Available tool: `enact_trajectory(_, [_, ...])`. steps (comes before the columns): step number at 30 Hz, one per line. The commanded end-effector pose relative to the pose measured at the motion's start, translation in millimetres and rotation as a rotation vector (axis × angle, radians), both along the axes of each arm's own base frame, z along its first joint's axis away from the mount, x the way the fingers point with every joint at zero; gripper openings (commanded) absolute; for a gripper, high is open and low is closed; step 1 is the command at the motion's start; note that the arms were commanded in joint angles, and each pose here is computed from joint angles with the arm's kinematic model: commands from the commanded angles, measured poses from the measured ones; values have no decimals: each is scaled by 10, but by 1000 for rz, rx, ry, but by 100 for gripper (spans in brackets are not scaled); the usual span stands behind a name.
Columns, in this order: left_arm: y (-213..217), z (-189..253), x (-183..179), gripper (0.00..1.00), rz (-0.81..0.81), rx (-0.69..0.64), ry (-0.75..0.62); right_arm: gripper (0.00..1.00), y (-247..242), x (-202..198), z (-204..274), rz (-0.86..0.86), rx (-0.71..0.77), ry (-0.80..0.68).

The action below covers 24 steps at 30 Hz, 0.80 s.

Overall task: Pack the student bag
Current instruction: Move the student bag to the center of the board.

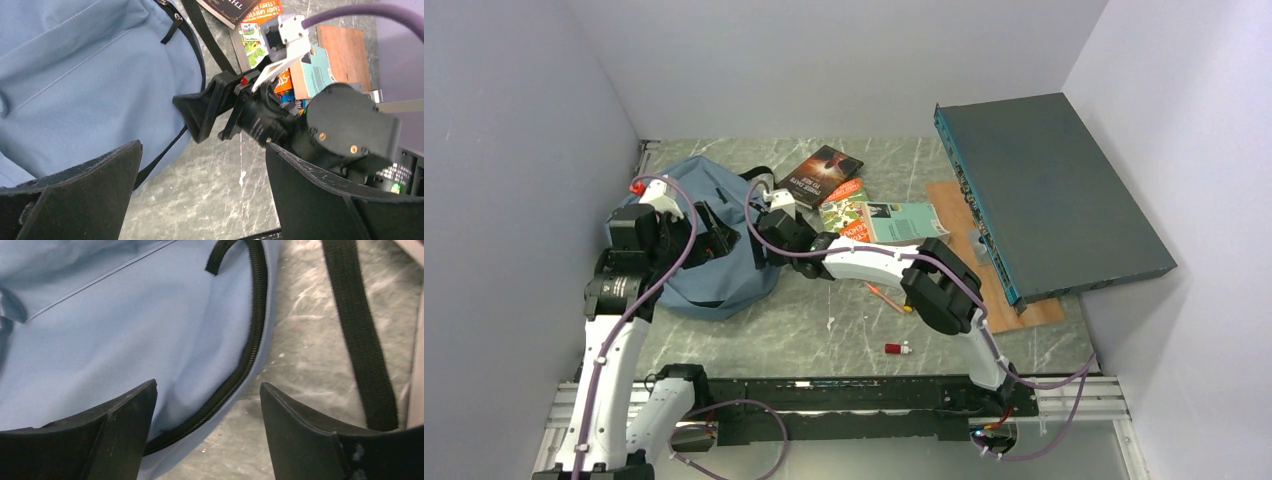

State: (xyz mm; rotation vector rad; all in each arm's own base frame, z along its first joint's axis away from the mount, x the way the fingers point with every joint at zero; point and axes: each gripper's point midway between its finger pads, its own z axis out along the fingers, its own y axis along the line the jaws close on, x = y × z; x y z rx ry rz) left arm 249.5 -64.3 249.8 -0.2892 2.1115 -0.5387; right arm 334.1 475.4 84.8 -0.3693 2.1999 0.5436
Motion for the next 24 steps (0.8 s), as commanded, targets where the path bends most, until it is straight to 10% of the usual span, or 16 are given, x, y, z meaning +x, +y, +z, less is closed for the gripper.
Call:
enact_trajectory(1, [-70, 212, 176, 100, -50, -3, -70, 73, 184, 16, 168, -22, 73, -14])
enact_trajectory(7, [-335, 255, 345, 100, -160, -126, -41, 55, 145, -122, -31, 4, 58, 8])
enact_trajectory(14, [-444, -45, 583, 100, -231, -159, 97, 0, 161, -532, -22, 229, 143, 25])
enact_trajectory(24, [-509, -777, 997, 95, -237, -235, 367, 0, -338, -1017, 6, 340, 180, 18])
